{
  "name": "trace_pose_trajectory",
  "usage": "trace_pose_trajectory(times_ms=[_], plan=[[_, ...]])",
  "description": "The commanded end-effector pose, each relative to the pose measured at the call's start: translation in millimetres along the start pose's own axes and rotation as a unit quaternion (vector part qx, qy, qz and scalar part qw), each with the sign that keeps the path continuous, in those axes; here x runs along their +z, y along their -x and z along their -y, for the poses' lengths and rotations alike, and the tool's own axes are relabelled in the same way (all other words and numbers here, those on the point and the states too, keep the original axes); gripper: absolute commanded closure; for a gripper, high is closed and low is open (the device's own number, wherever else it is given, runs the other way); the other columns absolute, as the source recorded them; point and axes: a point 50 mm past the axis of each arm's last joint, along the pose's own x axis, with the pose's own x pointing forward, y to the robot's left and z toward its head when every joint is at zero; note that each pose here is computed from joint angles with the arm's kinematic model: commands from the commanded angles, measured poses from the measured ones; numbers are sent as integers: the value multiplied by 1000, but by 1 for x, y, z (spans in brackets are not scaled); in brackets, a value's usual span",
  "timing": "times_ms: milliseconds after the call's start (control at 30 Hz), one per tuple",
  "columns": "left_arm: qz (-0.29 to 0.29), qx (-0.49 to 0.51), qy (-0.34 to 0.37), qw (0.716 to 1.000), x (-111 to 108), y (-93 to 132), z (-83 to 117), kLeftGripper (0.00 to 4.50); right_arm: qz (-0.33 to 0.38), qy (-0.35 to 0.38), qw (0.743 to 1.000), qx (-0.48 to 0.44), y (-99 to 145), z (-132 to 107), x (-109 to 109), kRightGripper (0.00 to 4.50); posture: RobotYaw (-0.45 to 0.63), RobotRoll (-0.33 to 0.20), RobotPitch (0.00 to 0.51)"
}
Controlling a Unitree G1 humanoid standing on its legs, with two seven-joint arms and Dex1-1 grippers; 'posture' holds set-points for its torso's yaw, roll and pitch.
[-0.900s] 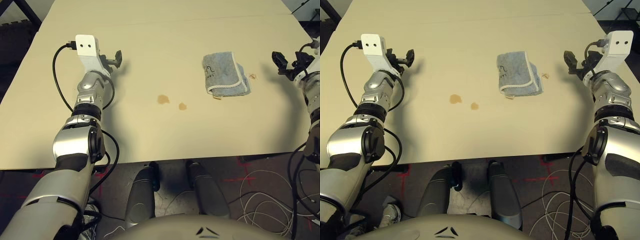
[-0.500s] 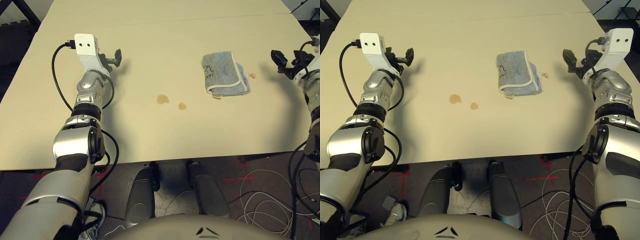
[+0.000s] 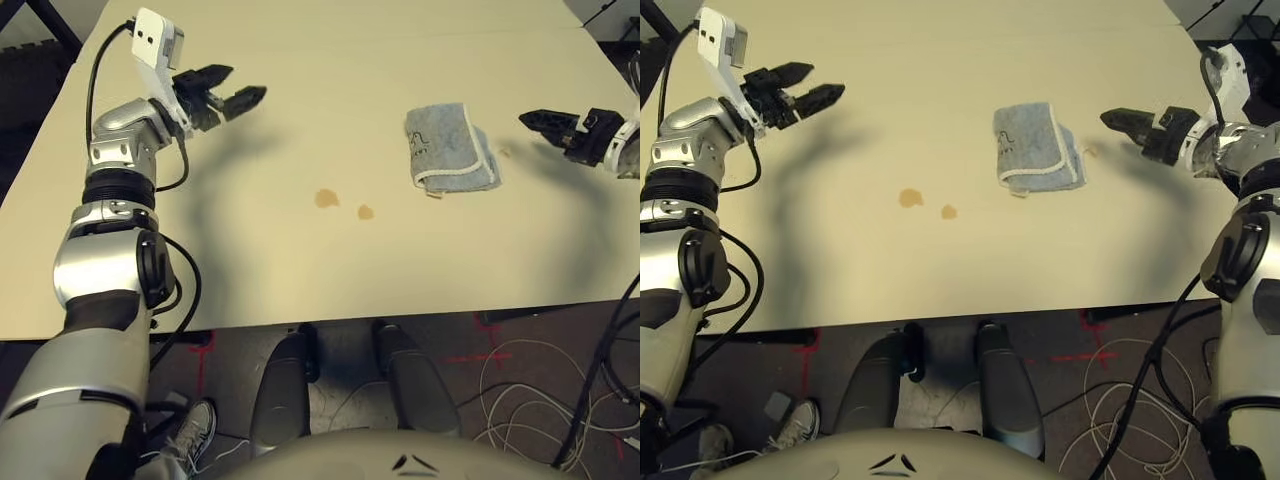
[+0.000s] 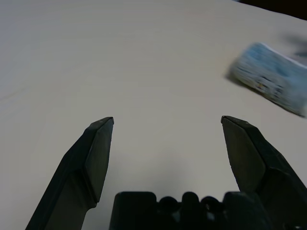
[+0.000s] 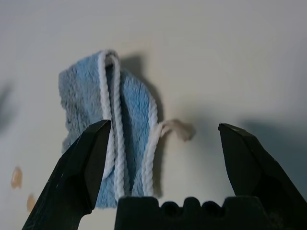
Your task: Wipe the water off the table with a rag.
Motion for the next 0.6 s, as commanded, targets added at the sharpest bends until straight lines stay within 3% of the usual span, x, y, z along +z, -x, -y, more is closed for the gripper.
trace_pose_trajectory(times_ms=[33, 367, 600], plan=[[-39, -63, -1, 997, 5, 3, 6, 0, -32, -10, 999, -6, 0, -1, -4, 14, -140, 0, 277], [-94, -150, 22, 984, -5, 11, 20, 0, -112, -33, 993, 20, -9, -3, -26, 14, -128, 0, 291], [-135, -190, 8, 972, -5, 20, 28, 0, -129, -43, 990, 46, -21, -12, -33, 14, -132, 0, 294]])
